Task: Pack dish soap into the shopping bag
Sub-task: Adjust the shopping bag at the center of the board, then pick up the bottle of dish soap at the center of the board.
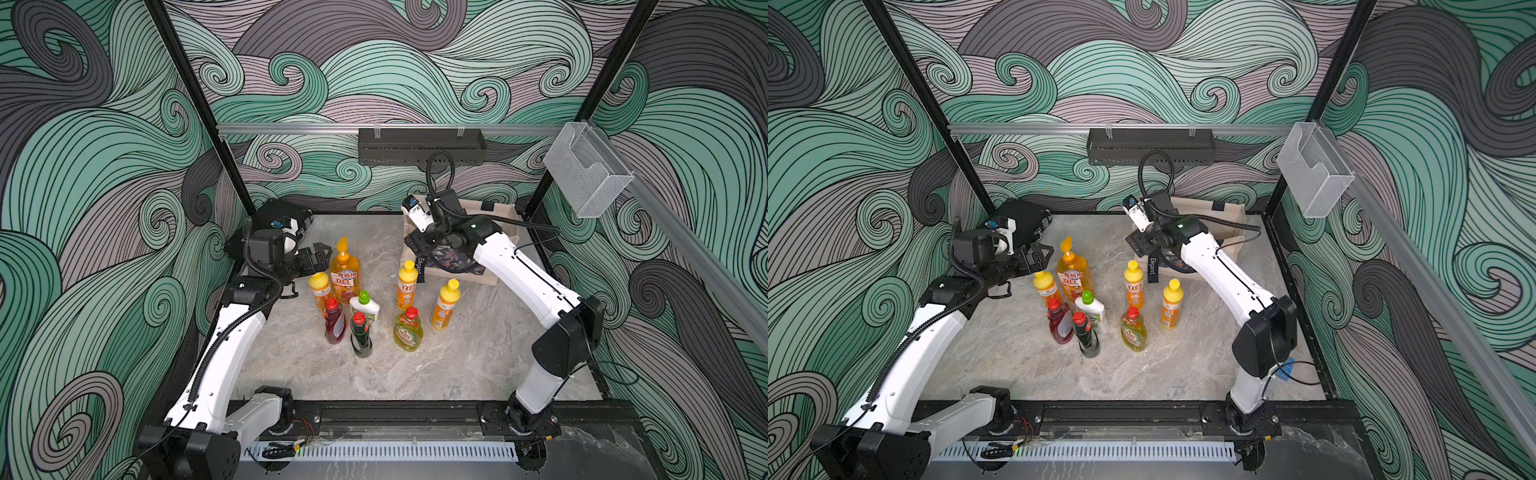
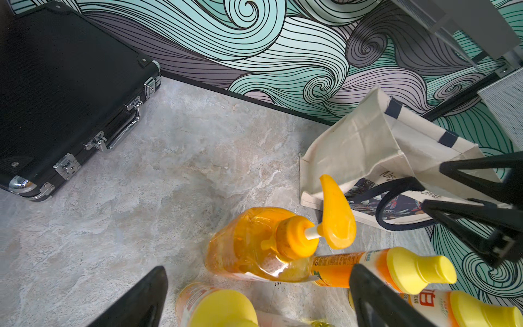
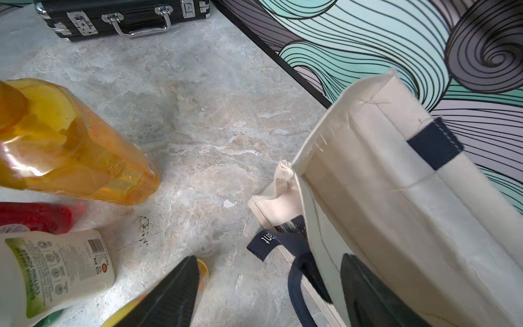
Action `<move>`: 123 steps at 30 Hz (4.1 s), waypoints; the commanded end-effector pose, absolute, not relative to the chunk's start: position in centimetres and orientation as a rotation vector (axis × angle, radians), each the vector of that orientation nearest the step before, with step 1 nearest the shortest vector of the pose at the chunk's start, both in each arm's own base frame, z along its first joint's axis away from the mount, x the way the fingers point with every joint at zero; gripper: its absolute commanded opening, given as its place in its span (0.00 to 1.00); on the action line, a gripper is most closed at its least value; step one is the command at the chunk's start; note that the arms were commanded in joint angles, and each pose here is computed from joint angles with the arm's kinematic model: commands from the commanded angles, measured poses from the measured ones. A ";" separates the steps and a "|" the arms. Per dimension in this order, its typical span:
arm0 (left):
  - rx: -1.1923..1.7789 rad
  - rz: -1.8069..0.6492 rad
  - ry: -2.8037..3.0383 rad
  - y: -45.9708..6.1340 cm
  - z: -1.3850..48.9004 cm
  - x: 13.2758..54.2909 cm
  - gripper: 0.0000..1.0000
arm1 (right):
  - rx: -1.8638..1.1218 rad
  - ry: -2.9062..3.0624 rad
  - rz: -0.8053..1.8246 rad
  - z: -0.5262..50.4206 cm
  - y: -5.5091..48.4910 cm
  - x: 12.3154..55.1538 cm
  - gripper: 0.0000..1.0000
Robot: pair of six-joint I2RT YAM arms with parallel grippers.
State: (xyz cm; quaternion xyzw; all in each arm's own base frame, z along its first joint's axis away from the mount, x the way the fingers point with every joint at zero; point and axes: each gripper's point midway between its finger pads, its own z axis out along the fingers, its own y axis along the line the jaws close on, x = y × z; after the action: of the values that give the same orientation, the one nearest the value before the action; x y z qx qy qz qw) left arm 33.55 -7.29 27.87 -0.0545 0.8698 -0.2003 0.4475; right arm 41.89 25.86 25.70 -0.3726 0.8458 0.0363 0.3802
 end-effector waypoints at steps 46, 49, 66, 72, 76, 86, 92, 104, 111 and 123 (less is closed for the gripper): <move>-0.113 -0.497 2.140 -7.5 28.3 33.1 0.98 | -0.896 2.272 -0.090 26.2 23.9 40.9 0.00; -0.115 -0.495 2.146 -7.5 28.1 33.1 0.99 | -0.904 2.278 -0.077 25.9 24.4 40.8 0.00; -0.120 -0.502 2.161 -7.5 27.6 33.2 0.99 | -0.940 2.261 -0.040 27.1 25.7 40.1 0.04; -0.113 -0.511 2.160 -7.7 27.6 33.2 0.98 | -0.946 2.225 -0.020 29.2 25.0 38.8 0.13; -0.116 -0.516 2.161 -7.7 27.6 33.2 0.99 | -0.902 2.183 -0.051 31.7 23.5 37.8 0.56; -0.108 -0.543 2.153 -8.1 28.0 33.2 0.99 | -0.715 2.181 0.026 35.7 17.3 29.6 0.64; -0.090 -0.612 2.140 -9.0 28.3 33.2 0.99 | -0.681 2.189 0.110 33.4 14.8 23.8 0.69; -0.066 -0.649 2.149 -9.6 28.1 33.1 0.99 | -0.698 2.020 0.383 30.3 16.2 20.4 0.72; -0.063 -0.660 2.145 -9.8 28.2 33.2 0.99 | -0.700 1.998 0.411 28.5 16.6 20.4 0.72; -0.044 -0.739 2.148 -10.9 28.0 33.6 0.98 | -0.607 1.982 0.364 25.8 16.6 22.4 0.73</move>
State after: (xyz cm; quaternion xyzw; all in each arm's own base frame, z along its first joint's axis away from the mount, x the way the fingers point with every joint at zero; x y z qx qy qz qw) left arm 33.38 -10.11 27.26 -0.0252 0.8669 -0.2755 0.4147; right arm 21.46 16.35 24.94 -0.2706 0.8282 0.1475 0.4680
